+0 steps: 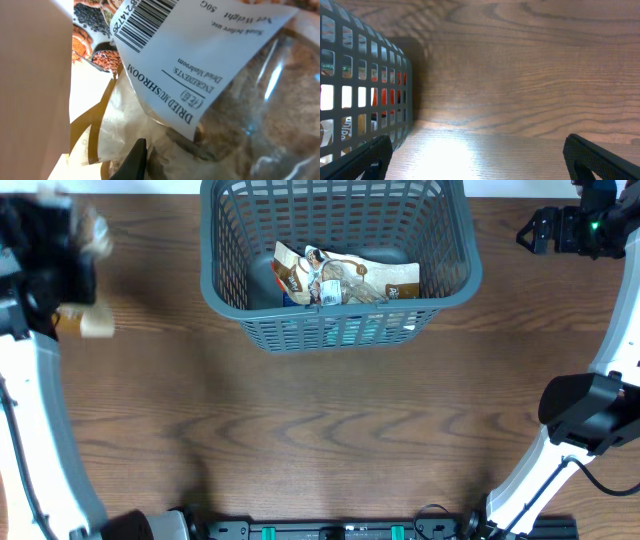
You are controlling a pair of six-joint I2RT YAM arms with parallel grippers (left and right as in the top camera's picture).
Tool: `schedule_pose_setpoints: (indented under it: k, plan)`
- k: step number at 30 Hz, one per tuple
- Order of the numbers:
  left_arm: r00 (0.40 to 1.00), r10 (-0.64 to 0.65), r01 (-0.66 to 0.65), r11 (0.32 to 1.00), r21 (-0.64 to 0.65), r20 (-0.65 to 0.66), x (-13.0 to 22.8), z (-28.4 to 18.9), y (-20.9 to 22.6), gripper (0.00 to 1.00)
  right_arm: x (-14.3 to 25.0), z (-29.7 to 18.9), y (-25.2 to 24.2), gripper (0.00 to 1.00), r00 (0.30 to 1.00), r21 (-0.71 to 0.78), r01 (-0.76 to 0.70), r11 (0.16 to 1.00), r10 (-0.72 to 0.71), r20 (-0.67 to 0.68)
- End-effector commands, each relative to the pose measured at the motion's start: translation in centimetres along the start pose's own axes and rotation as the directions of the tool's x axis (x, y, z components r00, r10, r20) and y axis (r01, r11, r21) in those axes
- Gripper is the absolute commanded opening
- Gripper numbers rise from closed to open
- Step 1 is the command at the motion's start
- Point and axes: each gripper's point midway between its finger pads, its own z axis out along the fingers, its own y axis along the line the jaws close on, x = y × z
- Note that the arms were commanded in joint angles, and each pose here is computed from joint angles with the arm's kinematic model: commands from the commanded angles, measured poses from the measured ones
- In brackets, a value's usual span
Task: Pack container
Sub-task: 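Carry the mushroom pouch with the left gripper into the basket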
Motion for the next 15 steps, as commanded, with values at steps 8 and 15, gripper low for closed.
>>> schedule_pose_setpoints:
  k: [8, 15]
  plan:
    - [0.790, 0.205, -0.357, 0.920, 0.162, 0.577, -14.7, -11.5, -13.8, 0.06, -0.1, 0.2, 0.7, 0.99, 1.000, -0.009, 0.029, 1.000, -0.029, -0.003]
    - [0.652, 0.234, -0.611, 0.726, 0.316, 0.721, -16.3, -10.5, -25.4, 0.06, -0.1, 0.2, 0.7, 0.99, 1.000, -0.008, 0.029, 1.000, -0.029, -0.002]
